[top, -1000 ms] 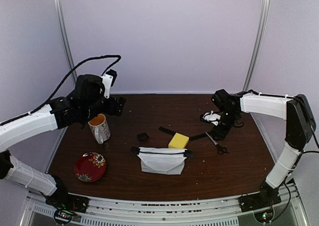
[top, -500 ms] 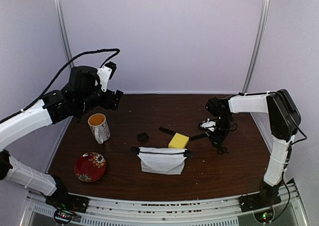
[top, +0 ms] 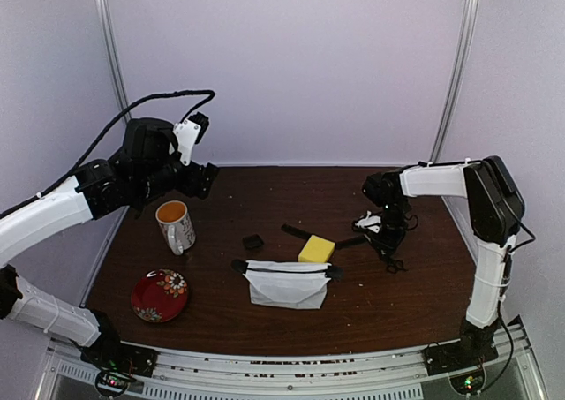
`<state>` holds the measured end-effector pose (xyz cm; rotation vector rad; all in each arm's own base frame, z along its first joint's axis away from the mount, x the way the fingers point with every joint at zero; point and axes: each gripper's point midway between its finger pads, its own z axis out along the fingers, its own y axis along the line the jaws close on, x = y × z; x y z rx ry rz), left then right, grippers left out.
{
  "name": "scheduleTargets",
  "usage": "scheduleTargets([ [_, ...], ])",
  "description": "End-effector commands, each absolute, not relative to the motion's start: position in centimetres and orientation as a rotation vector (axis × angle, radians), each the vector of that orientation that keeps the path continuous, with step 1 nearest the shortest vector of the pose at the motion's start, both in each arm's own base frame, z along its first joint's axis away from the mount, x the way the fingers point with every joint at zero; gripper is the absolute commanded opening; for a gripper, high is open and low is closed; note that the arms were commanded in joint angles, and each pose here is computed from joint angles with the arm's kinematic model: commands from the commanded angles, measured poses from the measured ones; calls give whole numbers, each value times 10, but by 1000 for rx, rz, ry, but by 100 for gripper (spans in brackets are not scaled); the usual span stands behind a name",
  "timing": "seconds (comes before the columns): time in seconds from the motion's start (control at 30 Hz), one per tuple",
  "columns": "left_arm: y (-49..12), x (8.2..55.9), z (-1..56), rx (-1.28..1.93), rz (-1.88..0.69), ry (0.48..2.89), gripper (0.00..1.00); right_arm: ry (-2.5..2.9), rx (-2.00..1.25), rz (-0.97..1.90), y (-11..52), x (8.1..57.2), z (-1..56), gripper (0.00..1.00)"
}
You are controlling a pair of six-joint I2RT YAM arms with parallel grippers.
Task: Sort the hair-cutting tools
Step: Pick up the scissors from the center of the board.
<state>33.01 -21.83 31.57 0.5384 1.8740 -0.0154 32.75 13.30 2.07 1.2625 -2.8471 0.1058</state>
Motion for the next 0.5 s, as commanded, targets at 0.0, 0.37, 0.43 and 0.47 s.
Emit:
scheduleTargets([
  [0.0, -219, 331, 332, 529, -39, 1839, 90, -2786, 1238, 160, 121, 322, 20, 29],
  [0.37, -219, 329, 335, 536, -47, 1836, 90, -2677, 1245, 199, 109, 306, 10, 14],
  [0.43, -219, 329, 334, 538, -47, 1838, 90, -2686, 1249, 174, 111, 303, 11, 11],
  [0.47, -219, 329, 334, 540, -44, 1839, 90, -2689, 1249, 157, 112, 301, 12, 10],
])
